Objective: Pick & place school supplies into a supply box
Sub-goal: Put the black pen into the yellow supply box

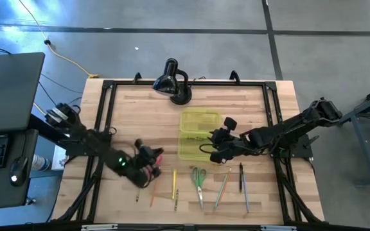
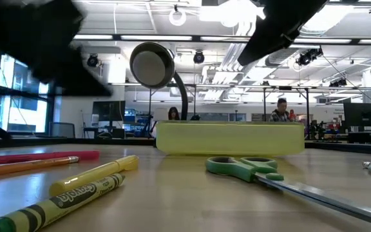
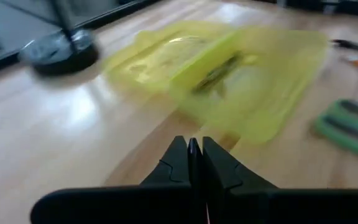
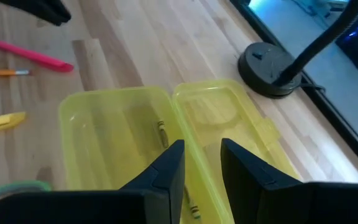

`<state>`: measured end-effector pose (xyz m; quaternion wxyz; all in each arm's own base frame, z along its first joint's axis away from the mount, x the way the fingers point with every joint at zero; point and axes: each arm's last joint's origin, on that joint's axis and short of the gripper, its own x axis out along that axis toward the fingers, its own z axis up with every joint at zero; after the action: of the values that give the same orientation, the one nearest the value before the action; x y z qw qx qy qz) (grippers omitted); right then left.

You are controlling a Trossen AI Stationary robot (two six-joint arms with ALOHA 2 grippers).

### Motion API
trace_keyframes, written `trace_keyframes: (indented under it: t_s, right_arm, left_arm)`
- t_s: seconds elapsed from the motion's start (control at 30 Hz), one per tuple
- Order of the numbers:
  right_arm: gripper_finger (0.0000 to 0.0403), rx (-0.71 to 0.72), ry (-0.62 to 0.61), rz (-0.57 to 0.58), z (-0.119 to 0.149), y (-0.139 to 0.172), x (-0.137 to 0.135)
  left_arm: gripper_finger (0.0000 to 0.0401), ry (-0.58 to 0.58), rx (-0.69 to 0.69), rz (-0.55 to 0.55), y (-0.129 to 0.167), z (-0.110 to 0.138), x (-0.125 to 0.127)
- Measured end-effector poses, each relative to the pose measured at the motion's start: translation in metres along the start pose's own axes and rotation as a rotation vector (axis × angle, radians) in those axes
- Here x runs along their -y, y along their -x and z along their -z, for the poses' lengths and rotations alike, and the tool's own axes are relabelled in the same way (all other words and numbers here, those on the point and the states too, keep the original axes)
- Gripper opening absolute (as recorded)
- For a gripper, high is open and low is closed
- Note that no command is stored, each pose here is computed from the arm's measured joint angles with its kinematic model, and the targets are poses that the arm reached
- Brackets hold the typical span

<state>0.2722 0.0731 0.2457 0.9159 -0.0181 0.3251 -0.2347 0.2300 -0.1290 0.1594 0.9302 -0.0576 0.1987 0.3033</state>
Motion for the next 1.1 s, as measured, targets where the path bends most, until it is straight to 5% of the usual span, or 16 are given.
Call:
trace_keyframes:
  t_s: [0.23, 0.33, 0.73, 1.1]
  right_arm:
    - [0.0083, -0.058, 0.016, 0.024, 0.006, 0.002, 0.004]
    - [0.0083, -0.132, -0.038, 0.063, 0.015, 0.007, 0.011]
    - [0.0083, -0.26, -0.115, 0.116, 0.041, 0.03, 0.005]
    - [0.0083, -0.225, -0.132, 0.066, 0.044, 0.039, -0.006]
  left_arm:
    - [0.0039, -0.155, -0.039, 0.26, -0.049, -0.091, 0.012]
    - [0.0039, -0.186, -0.036, 0.358, -0.075, -0.104, 0.01]
    - [0.0039, -0.157, -0.086, 0.443, -0.174, -0.08, 0.01]
    - [0.0046, -0.17, -0.097, 0.533, -0.216, -0.087, 0.028]
